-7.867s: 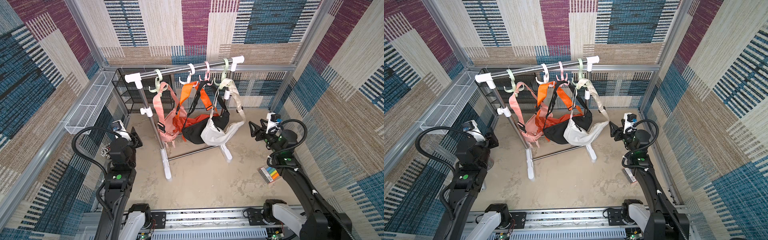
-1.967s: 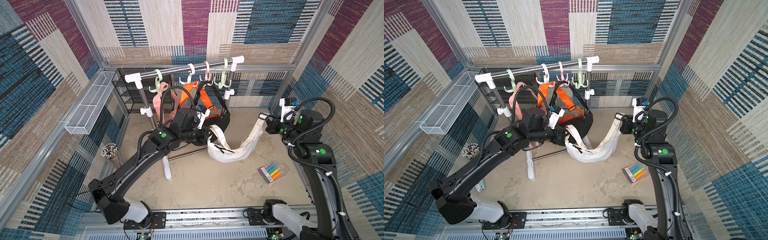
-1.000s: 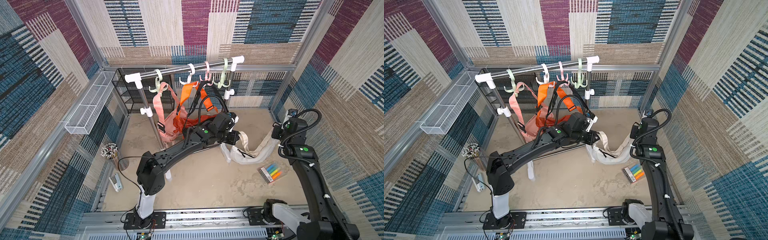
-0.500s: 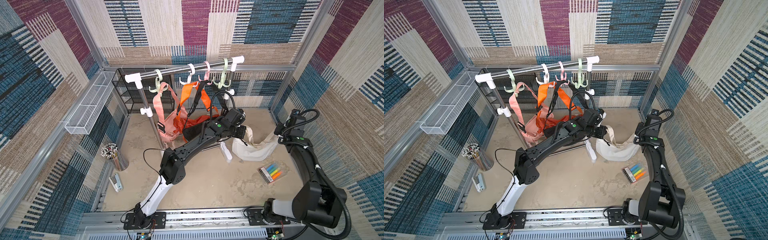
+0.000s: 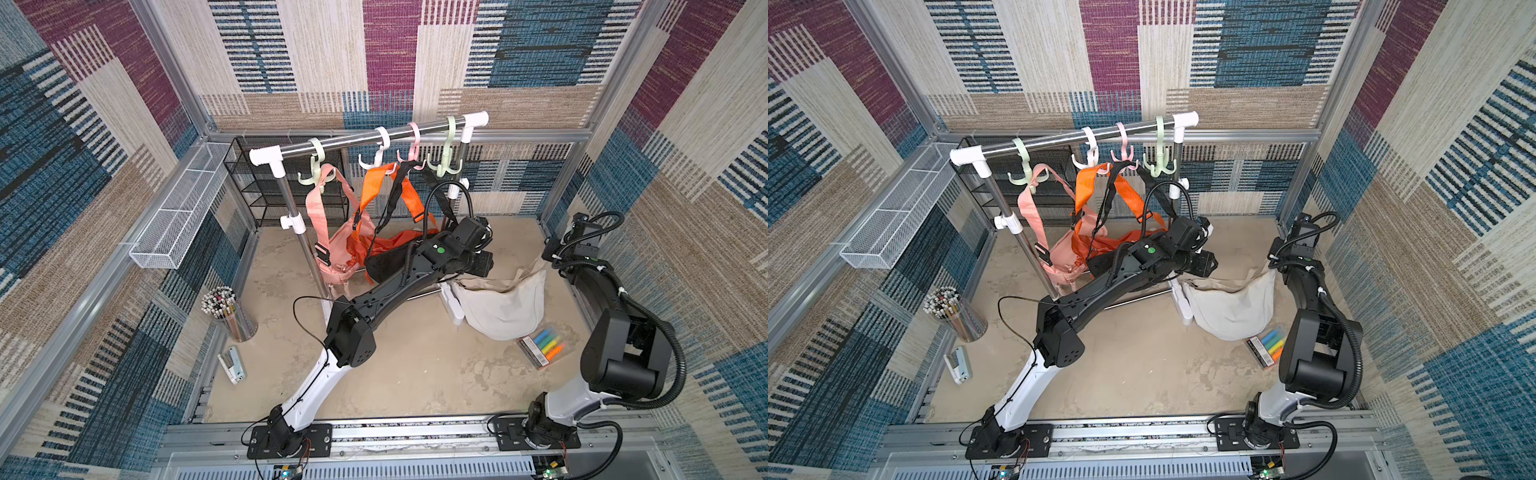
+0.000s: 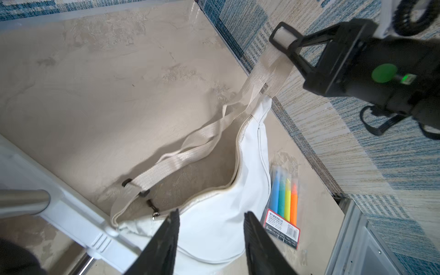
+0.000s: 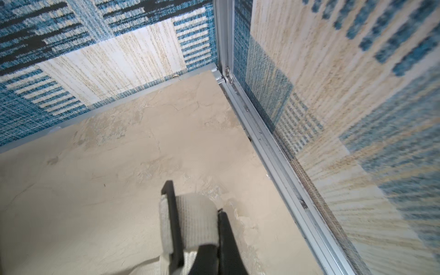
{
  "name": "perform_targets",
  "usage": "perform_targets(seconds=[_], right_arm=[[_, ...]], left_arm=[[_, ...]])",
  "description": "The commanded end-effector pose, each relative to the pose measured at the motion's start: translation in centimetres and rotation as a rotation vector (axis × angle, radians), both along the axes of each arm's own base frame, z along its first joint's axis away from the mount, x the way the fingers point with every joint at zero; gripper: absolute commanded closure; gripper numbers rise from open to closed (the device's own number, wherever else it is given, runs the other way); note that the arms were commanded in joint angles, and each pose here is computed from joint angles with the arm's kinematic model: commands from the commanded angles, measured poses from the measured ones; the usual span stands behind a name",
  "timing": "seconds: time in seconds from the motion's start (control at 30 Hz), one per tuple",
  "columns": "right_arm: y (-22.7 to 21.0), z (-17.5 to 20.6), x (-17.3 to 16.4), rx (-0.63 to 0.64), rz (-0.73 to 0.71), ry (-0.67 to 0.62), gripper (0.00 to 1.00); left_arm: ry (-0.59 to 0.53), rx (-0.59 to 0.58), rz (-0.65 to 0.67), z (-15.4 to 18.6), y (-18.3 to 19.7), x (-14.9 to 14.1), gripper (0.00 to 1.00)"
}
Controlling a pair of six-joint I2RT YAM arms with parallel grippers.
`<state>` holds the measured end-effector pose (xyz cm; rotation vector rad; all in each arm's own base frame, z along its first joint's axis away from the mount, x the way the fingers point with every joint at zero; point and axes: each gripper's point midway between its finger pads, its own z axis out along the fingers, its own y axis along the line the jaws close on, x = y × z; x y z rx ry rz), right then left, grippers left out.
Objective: Take the bag off the hook
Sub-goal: Place the bag at the center of the board, then pick up the bag from the hook.
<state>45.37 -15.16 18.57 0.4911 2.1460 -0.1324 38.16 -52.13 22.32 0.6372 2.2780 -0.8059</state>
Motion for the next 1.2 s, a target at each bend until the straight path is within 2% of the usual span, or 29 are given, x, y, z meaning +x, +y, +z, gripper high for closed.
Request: perform_targets(seconds=[0.0,0.37,0.4,0.5,0.67,0.87,1.17], right_arm=[[-0.2,0.3,1.5,0.013,0.006,-0.048,1.0],[-1.9,-1.1,6.2,0.045,0.003,-0.02,1.0],[-1.9,-1.1,6.3,0.051,0.004,-0.016,0.93],[-1.6,-1.0,6.1,0.078,0.005,-0.012,0.58],[-1.4,0.2,4.7,0.088,-0.021,0.0,0.41],[0.3,4.6,2.6,0.129,0.009,-0.065,0.38],[6.0,10.9,-2.3,0.261,0.173,-0.216,0.39]], left_arm=[[-0.033,-0.006,-0.004,1.5,0.3,0.0,0.53],[-0.034,-0.035,-0.036,4.8,1.3,-1.5,0.54],[-0.034,-0.037,-0.042,5.0,1.4,-1.7,0.54],[-0.039,-0.047,-0.055,6.0,1.6,-2.1,0.54],[-0.028,-0.076,-0.091,7.5,1.8,-3.3,0.55],[0.006,-0.103,-0.129,9.0,2.6,-5.2,0.59],[0.09,-0.137,-0.263,9.4,2.9,-8.8,0.61]])
